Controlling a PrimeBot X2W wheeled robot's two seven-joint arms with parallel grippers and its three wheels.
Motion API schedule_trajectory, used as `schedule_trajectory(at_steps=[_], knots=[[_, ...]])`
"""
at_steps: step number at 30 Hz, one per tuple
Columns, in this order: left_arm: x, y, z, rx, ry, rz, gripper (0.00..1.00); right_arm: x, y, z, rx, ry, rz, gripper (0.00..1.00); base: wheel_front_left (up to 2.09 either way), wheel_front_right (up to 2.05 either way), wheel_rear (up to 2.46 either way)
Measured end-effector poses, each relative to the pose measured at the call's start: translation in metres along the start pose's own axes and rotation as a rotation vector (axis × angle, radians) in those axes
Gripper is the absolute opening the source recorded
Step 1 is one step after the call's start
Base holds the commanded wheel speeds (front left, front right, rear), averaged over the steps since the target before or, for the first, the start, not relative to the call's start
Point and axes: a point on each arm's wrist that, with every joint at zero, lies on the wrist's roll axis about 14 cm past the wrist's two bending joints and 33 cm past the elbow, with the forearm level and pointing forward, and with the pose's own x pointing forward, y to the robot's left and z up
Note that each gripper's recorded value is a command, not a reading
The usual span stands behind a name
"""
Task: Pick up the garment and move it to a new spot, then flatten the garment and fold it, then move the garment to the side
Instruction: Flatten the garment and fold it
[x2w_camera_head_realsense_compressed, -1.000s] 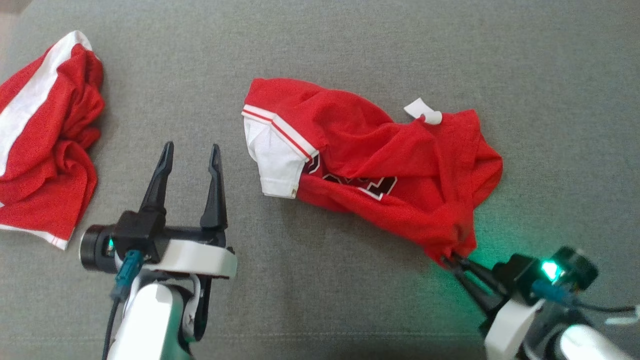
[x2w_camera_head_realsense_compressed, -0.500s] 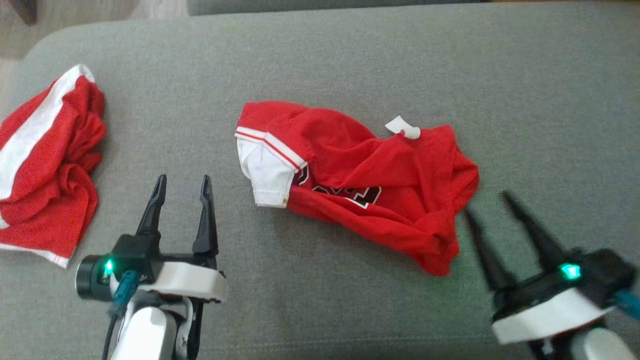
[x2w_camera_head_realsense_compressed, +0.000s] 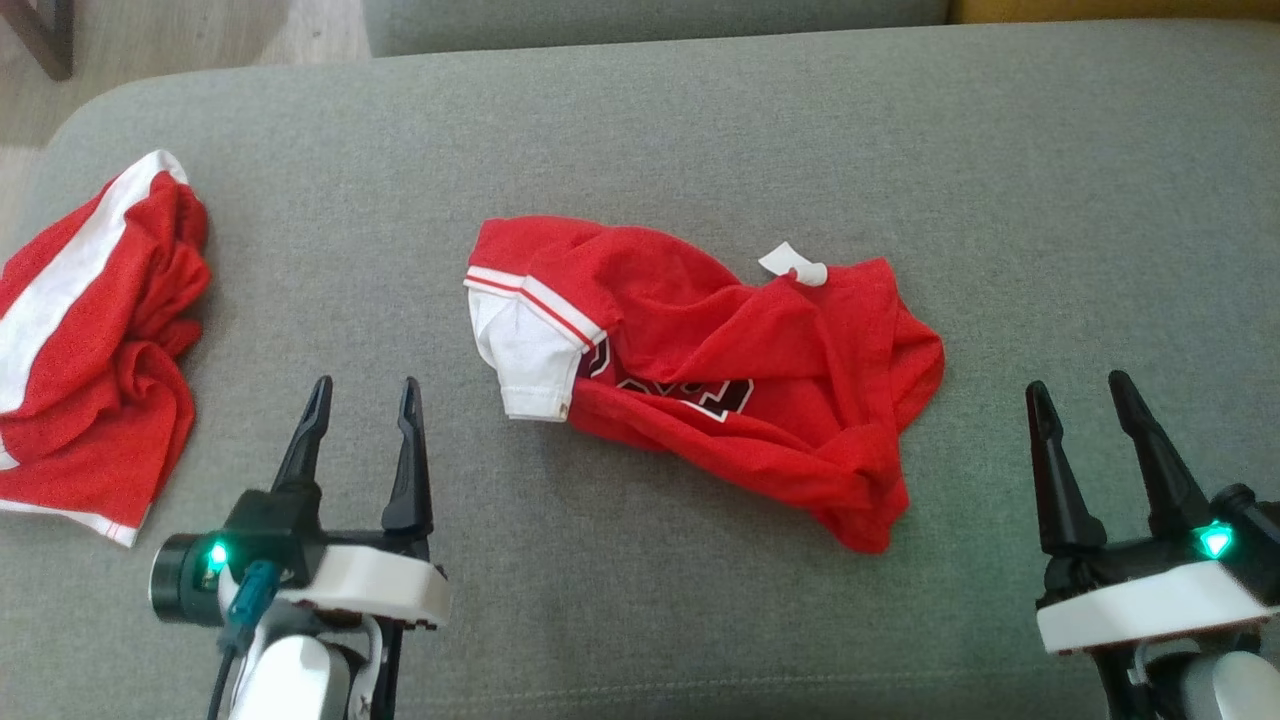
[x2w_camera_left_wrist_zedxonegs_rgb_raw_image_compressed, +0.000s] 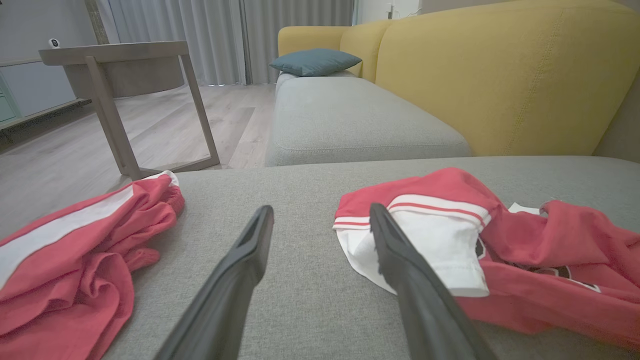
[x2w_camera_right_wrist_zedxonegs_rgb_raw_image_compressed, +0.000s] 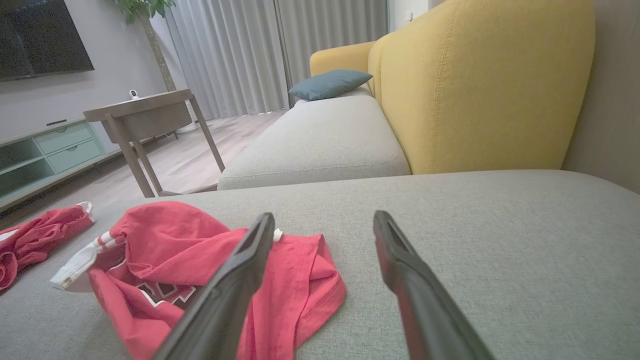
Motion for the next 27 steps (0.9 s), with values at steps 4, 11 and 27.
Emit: schedule_trajectory(at_steps=[4, 11, 27], knots=[[0.000, -0.001, -0.002, -0.001, 0.006, -0.002, 1.00, 0.001, -0.001, -0.002, 0.004, 0.002, -0.004, 1.00, 0.00, 0.00, 0.00], [0.000, -0.002, -0.005, -0.002, 0.016, -0.005, 1.00, 0.002, -0.001, -0.006, 0.007, 0.012, -0.007, 1.00, 0.00, 0.00, 0.00], [0.001, -0.003, -0.010, 0.002, 0.028, -0.009, 1.00, 0.004, -0.002, -0.011, 0.012, 0.028, -0.008, 1.00, 0.00, 0.00, 0.00]])
